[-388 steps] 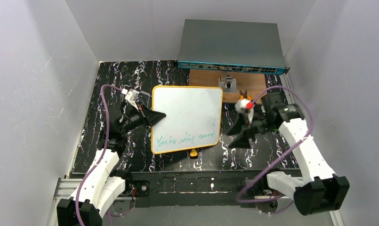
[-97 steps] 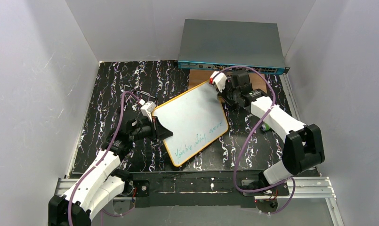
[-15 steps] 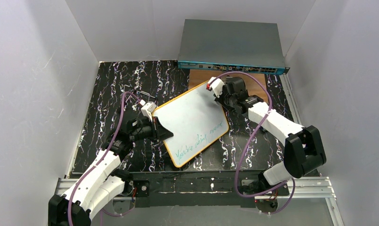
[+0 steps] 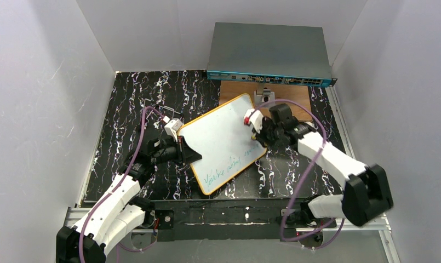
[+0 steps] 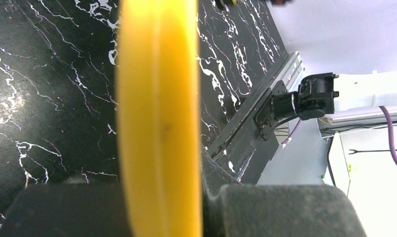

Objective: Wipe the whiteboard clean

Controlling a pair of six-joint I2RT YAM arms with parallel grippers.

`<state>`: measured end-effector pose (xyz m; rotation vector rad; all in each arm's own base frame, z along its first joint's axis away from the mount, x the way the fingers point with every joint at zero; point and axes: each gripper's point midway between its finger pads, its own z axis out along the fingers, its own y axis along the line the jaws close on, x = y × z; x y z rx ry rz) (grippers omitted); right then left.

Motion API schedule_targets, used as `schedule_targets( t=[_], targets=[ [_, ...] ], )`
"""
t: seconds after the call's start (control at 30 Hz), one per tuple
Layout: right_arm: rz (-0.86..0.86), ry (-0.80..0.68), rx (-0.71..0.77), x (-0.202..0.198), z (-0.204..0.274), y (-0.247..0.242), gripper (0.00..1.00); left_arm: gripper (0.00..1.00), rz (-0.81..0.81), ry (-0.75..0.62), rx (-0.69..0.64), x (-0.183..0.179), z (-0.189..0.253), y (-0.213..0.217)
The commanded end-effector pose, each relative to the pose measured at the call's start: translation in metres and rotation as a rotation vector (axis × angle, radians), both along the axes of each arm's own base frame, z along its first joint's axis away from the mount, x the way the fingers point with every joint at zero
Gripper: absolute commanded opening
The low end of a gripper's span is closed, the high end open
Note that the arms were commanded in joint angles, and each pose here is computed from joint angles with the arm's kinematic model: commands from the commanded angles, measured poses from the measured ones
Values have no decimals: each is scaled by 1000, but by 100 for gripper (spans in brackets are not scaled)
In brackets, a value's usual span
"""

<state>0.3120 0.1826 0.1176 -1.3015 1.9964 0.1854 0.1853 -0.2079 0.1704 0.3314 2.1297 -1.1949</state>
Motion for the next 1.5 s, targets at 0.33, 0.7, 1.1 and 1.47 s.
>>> schedule_targets(
  t=[0.33,0.7,1.1,1.47],
  targets=[
    [893,13,49,-168,27,124,1,0,-135,6,-86,8,11,-26],
    [834,-220,-134,-175,17,160,1,0,-174,96,-107,22,6,-40],
    [1003,-244,-352,-214,-31,153,1,0,-169,163,-116,26,2,-41],
    [563,-380,-251,-115,32,162,1,0,-173,194,-121,22,-4,-39]
  ],
)
